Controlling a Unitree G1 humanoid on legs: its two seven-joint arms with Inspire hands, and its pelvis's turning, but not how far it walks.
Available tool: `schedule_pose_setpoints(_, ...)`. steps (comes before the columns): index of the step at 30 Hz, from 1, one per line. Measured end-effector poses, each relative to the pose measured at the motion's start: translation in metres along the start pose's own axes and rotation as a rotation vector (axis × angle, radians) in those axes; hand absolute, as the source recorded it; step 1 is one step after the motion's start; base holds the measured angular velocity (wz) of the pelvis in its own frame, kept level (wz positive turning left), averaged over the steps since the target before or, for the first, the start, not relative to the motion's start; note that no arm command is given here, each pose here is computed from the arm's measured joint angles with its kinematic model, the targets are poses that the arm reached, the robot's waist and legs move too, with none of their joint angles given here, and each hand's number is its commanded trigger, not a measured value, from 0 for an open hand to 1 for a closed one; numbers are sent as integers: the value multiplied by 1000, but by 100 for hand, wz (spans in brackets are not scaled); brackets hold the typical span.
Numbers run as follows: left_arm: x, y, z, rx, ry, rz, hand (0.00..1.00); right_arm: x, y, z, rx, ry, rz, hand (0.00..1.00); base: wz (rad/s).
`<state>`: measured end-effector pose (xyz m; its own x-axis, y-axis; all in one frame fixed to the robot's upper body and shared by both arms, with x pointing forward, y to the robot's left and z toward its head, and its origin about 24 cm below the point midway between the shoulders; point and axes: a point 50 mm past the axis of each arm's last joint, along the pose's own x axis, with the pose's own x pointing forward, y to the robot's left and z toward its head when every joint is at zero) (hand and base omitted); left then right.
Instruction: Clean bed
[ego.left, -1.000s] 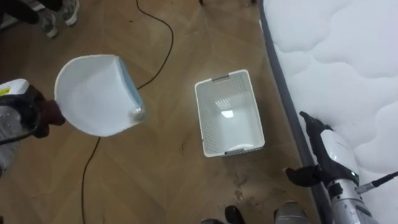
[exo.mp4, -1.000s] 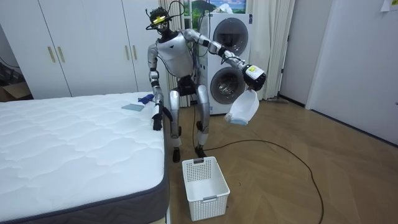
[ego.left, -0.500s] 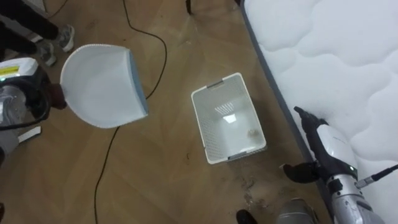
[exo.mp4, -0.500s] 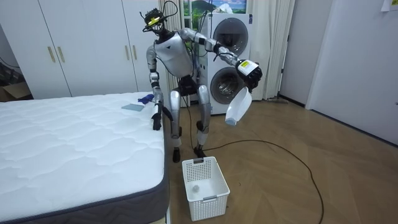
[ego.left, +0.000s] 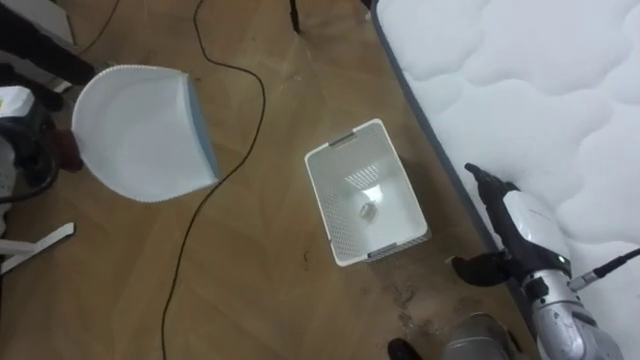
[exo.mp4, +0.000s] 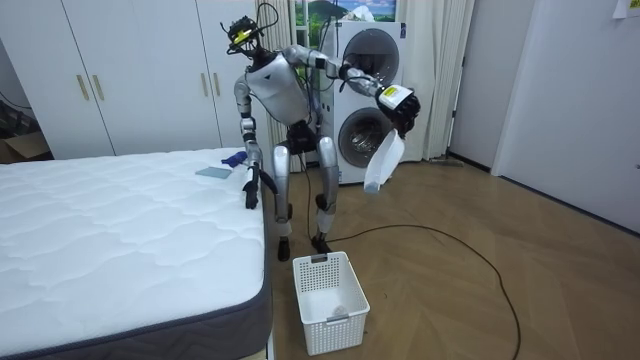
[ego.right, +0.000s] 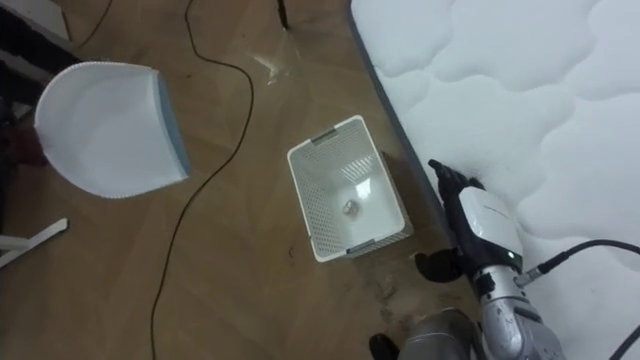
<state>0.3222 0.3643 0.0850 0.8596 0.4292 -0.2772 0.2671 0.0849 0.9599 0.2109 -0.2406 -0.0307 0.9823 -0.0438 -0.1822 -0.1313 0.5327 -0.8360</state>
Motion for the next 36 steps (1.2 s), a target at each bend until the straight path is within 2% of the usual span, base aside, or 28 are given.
schedule_pose_setpoints(6,-1,-6,6,-54,-24,-11,100,-2,1,-5,-9,3,9,0,1)
schedule_pose_setpoints(13,-18,-38,39,-196,-233,-48,100,-12,9,-12,17,22,19,0,9)
schedule_pose_setpoints(16,-34,-53,48,-233,-321,-62,100,-30,23,-21,35,76,56,0,9)
schedule_pose_setpoints(20,-66,-86,48,-373,-364,-89,100,-48,32,-35,109,192,51,0,-59)
schedule_pose_setpoints(24,-92,-116,40,-506,-331,-119,100,-60,41,-44,197,304,24,0,-53)
schedule_pose_setpoints(26,-96,-120,39,-541,-319,-120,100,-64,45,-45,237,349,6,0,-15)
schedule_pose_setpoints(31,-100,-117,49,-611,-339,-95,100,-76,45,-54,316,435,-41,0,-29)
schedule_pose_setpoints(36,-117,-124,60,-683,-371,-102,100,-86,42,-58,330,466,-83,0,-99)
